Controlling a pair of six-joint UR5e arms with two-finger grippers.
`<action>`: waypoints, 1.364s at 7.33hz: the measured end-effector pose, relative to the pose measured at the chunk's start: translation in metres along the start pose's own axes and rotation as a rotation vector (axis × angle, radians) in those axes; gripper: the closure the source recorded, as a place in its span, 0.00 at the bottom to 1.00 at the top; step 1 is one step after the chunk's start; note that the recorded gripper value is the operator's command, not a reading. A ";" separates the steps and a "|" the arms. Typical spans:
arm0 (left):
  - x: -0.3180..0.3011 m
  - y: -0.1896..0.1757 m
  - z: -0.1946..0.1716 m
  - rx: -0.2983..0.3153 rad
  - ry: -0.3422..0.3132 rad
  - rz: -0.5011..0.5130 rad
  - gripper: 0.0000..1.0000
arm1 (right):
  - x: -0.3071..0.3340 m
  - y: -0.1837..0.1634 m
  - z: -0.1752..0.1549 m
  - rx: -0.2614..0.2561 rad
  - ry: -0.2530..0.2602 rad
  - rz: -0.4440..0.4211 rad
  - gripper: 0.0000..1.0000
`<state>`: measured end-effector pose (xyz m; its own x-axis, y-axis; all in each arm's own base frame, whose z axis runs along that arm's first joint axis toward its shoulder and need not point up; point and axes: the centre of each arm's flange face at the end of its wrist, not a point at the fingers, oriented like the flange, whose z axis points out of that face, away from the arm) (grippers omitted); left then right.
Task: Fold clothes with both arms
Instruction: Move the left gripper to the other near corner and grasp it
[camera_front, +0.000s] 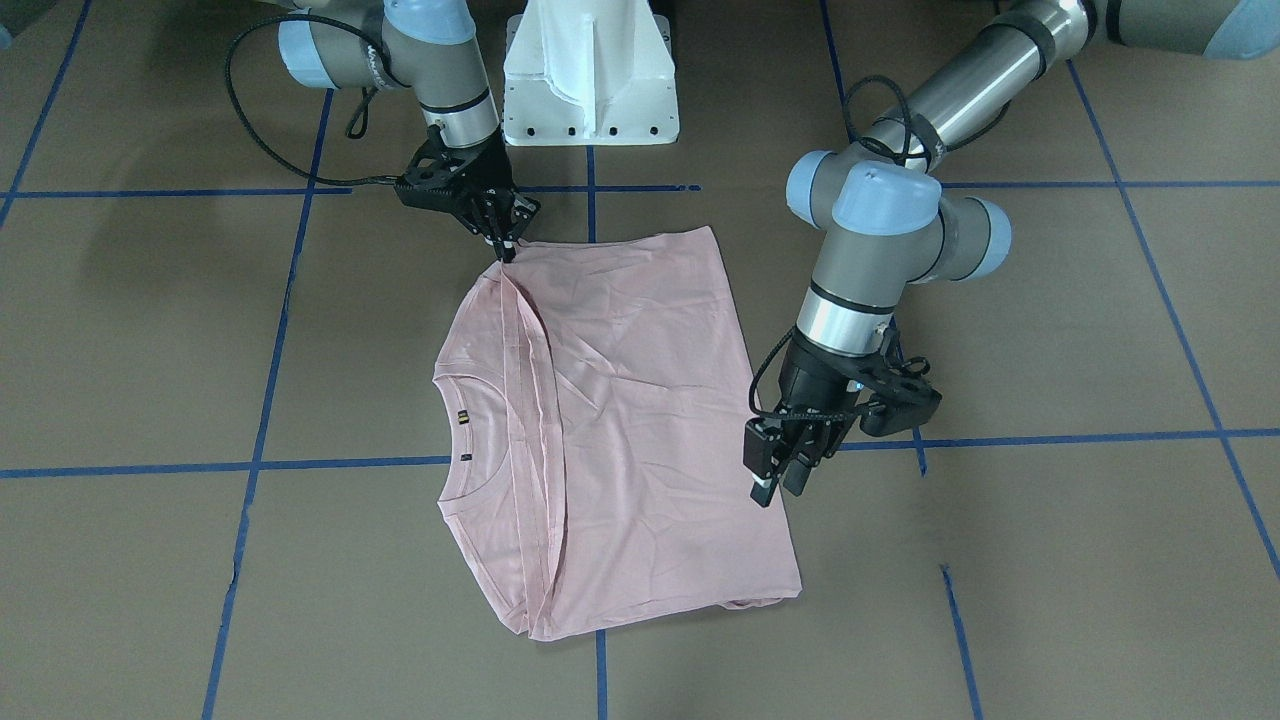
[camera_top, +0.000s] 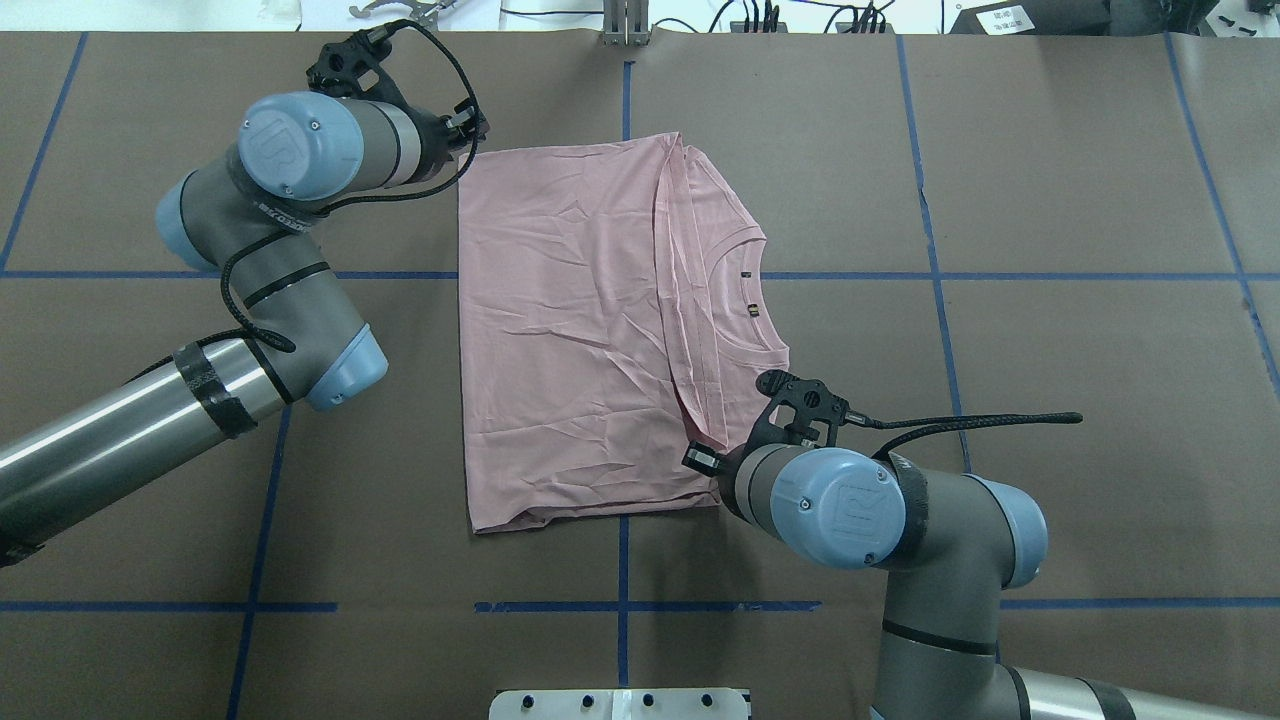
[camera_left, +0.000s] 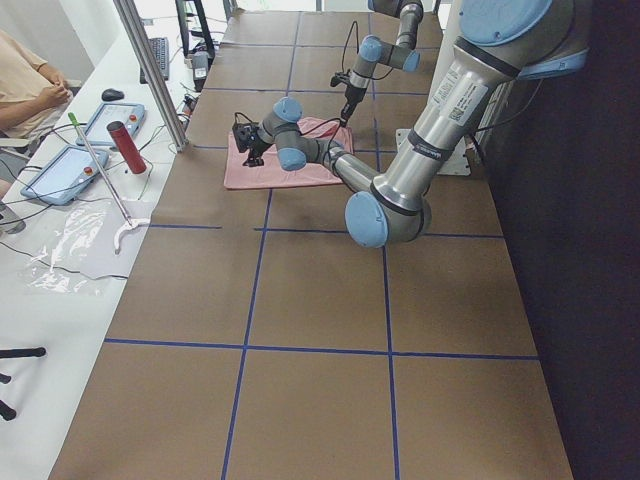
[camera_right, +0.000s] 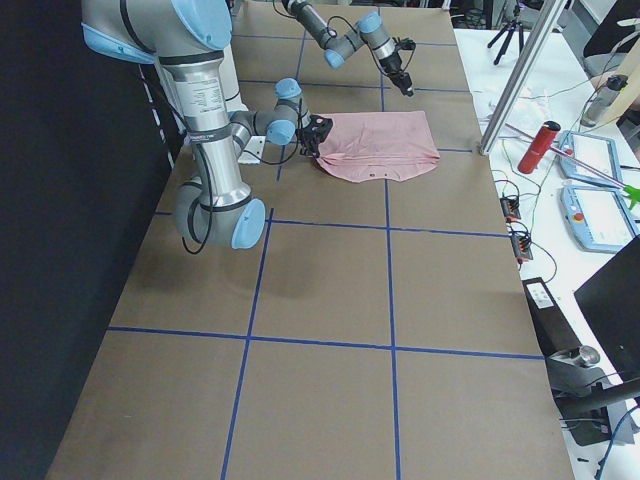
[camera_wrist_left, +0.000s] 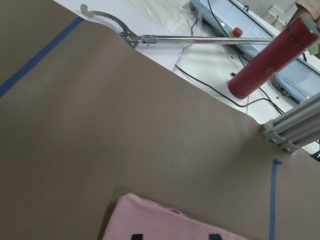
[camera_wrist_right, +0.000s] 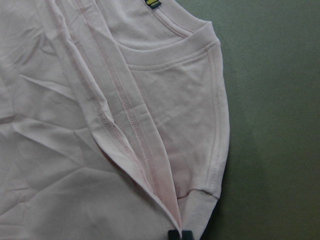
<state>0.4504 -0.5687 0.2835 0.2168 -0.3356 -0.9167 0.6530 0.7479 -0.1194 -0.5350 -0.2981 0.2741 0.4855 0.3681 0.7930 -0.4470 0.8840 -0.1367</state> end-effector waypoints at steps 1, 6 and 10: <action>-0.012 0.027 -0.030 -0.060 -0.006 -0.047 0.45 | 0.000 0.001 -0.009 -0.004 -0.005 -0.001 1.00; -0.096 0.204 -0.099 -0.258 -0.168 -0.186 0.39 | 0.004 0.005 -0.016 -0.016 -0.008 -0.006 1.00; -0.109 0.253 -0.097 -0.286 -0.253 -0.174 0.41 | 0.005 0.005 -0.016 -0.016 -0.007 -0.006 1.00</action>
<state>0.5217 -0.2873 0.3162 0.3158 -0.5742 -0.7554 0.4758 0.7846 -0.3975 -0.5233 -0.2870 0.2677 0.4829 0.3604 0.7980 -0.4320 0.8908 -0.1409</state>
